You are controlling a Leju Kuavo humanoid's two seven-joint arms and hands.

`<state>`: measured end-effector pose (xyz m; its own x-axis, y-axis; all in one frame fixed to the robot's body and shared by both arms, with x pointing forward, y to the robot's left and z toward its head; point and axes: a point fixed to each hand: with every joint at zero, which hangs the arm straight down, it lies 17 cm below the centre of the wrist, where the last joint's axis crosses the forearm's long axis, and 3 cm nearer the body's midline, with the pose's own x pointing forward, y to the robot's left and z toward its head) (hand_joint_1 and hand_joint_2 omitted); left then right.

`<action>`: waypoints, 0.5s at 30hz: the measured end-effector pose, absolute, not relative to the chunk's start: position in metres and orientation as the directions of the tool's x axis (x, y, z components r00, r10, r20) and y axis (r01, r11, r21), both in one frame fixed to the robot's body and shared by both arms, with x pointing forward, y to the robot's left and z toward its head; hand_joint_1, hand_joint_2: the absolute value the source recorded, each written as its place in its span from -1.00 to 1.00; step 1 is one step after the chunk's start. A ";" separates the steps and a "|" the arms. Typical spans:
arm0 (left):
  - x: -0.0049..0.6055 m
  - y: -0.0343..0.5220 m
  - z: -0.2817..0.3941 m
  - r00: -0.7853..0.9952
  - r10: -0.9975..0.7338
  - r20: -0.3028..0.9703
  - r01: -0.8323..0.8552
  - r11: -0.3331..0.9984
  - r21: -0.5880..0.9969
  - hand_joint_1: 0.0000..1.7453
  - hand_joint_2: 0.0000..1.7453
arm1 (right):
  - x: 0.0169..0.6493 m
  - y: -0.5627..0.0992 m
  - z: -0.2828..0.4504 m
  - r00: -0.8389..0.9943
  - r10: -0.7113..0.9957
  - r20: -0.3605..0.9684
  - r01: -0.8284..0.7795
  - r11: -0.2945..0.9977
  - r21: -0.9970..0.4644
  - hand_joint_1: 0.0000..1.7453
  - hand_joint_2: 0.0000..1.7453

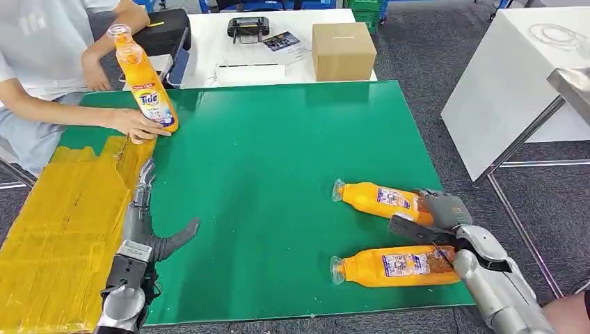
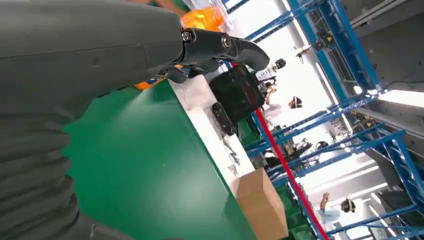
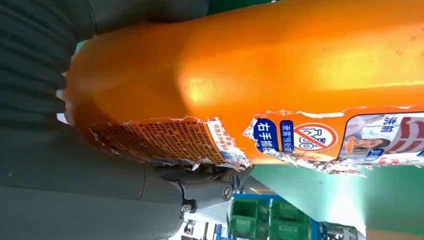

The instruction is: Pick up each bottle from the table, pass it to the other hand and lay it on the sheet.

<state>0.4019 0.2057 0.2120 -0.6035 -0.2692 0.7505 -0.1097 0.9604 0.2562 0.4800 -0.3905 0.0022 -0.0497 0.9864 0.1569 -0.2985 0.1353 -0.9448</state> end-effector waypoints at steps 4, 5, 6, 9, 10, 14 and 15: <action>0.405 0.199 0.209 -0.587 -0.243 0.772 -0.066 0.965 0.253 -1.00 1.00 | 0.488 -0.371 0.017 -0.058 0.983 0.175 -0.184 0.162 -0.969 1.00 1.00; 0.405 0.189 0.209 -0.575 -0.206 0.792 -0.013 0.970 0.243 -1.00 1.00 | 0.488 -0.349 0.032 -0.066 0.973 0.222 -0.085 0.217 -0.973 1.00 1.00; 0.405 0.184 0.209 -0.570 -0.183 0.801 0.015 0.972 0.233 -1.00 1.00 | 0.488 -0.341 0.040 -0.068 0.969 0.239 -0.042 0.237 -0.971 1.00 1.00; 0.405 0.166 0.210 -0.542 -0.102 0.834 0.109 0.976 0.190 -1.00 1.00 | 0.486 -0.317 0.077 -0.093 0.944 0.316 0.110 0.325 -0.939 1.00 1.00; 0.404 0.161 0.211 -0.536 -0.080 0.840 0.135 0.975 0.179 -1.00 1.00 | 0.484 -0.310 0.089 -0.105 0.934 0.342 0.150 0.355 -0.923 1.00 1.00; 0.405 0.143 0.214 -0.506 -0.003 0.862 0.224 0.965 0.135 -1.00 1.00 | 0.473 -0.291 0.122 -0.165 0.891 0.423 0.260 0.453 -0.853 1.00 1.00; 0.405 0.138 0.214 -0.493 0.024 0.870 0.252 0.961 0.117 -1.00 1.00 | 0.470 -0.285 0.132 -0.187 0.875 0.447 0.294 0.484 -0.824 1.00 1.00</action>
